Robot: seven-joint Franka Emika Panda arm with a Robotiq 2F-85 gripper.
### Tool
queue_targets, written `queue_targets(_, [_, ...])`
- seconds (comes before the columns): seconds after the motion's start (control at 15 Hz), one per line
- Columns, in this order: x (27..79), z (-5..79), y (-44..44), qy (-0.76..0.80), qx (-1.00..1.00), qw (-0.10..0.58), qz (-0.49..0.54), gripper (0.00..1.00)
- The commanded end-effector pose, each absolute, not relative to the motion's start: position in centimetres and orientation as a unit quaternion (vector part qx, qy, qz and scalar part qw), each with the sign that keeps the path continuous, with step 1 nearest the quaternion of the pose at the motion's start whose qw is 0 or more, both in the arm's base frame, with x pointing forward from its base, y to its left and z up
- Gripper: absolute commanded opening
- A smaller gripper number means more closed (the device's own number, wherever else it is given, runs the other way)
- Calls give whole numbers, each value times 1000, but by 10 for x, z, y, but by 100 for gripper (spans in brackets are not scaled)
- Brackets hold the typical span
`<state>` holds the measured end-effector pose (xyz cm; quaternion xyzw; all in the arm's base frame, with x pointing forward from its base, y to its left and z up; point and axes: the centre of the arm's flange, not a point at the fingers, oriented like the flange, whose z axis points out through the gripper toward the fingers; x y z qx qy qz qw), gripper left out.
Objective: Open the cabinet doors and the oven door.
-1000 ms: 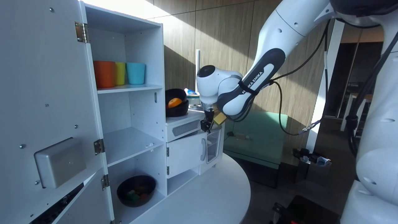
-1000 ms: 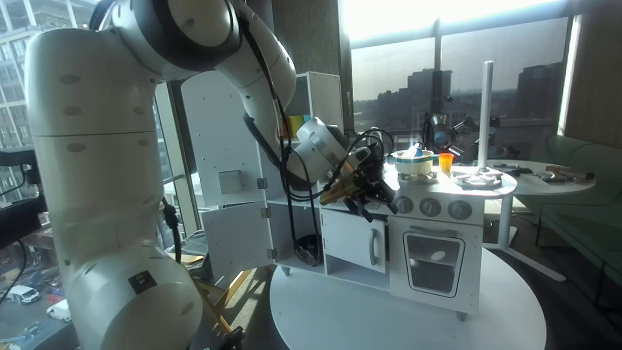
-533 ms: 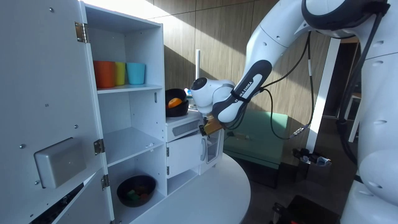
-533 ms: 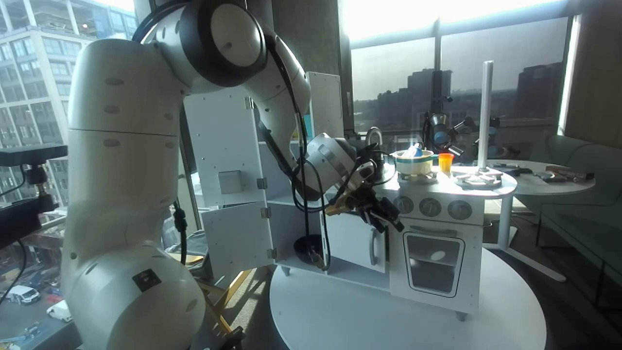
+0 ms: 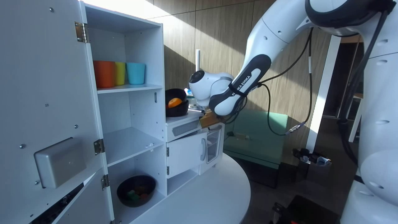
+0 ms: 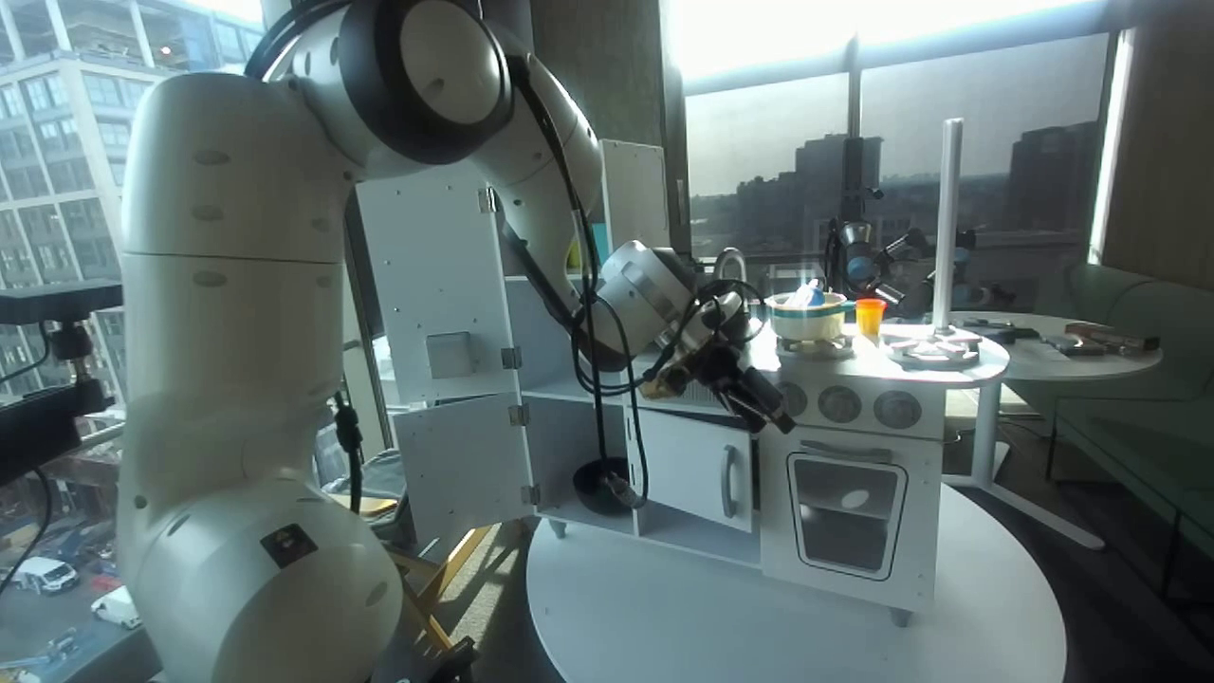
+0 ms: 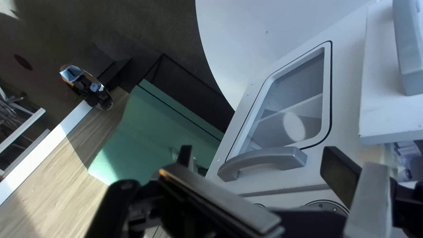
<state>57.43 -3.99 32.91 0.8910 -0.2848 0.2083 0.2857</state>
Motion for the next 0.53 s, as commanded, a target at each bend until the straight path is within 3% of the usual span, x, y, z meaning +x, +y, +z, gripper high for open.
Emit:
queue_targets(0.0, [572,334,-41,-335,892,226,204,100])
queue_targets(0.2, [571,320,-39,-378,891,172,186,100])
queue_targets(0.47, [567,326,-40,-415,871,111,239,100])
